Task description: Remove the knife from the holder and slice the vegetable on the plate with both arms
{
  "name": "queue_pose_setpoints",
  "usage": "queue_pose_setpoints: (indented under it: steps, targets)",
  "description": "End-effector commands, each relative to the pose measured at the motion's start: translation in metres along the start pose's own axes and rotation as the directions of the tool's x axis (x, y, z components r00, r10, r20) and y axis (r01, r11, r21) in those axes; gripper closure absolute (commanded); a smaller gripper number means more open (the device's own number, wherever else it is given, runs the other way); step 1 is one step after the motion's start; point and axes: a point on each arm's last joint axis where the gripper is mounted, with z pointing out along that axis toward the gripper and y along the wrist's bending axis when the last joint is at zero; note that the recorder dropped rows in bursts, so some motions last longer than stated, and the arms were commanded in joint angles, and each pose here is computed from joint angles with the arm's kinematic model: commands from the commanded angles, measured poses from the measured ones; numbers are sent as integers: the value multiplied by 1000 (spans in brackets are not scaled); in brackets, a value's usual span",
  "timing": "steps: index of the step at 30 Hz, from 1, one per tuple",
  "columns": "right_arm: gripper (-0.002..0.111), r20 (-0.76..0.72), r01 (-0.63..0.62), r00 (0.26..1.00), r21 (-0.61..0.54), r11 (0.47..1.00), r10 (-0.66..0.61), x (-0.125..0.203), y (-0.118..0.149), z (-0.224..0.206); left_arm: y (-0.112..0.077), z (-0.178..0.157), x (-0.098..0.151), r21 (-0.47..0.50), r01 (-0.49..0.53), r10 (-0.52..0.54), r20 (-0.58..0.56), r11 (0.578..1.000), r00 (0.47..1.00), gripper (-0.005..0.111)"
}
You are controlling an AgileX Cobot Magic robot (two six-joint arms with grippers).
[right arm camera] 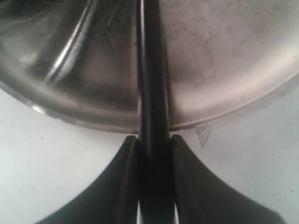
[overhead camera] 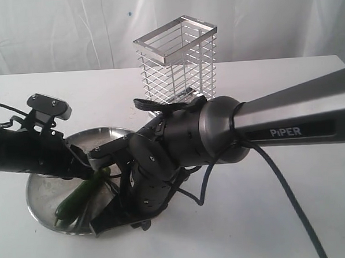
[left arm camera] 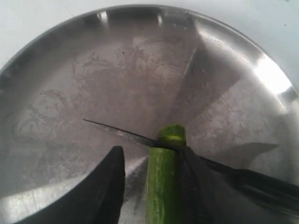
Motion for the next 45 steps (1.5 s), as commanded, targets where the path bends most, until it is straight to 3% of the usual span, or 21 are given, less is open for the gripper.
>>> queue_pose_setpoints:
  steps: [1, 17, 21, 26, 35, 41, 45]
  targets:
    - [108, -22, 15, 1000, 3, 1000, -15, 1, 0, -2, -1, 12, -4, 43, 26, -26, -8, 999, 1000, 64]
    - [108, -28, 26, 999, 4, 1000, -26, 2, 0, -2, 7, 29, -13, 22, 27, -26, -12, 999, 1000, 64]
    - [108, -33, 26, 999, 5, 1000, -26, 2, 0, -2, 10, 46, 4, 17, 28, -26, -85, 999, 996, 64]
    - [108, -103, 27, 994, 19, 999, -25, 9, -2, -3, 22, 68, 38, -77, -5, -12, -224, 997, 974, 64]
    - [108, -221, 55, 974, 60, 997, -41, 19, -6, -7, 22, 54, 17, -95, -8, -6, -148, 995, 989, 64]
    - [108, -266, 110, 962, 179, 978, -59, 22, -18, -11, 20, 52, 16, -89, 8, -20, -138, 996, 990, 64]
    - [108, -261, 124, 963, 198, 972, -70, 18, -19, -14, 18, 53, 15, -62, 16, -24, -135, 998, 990, 64]
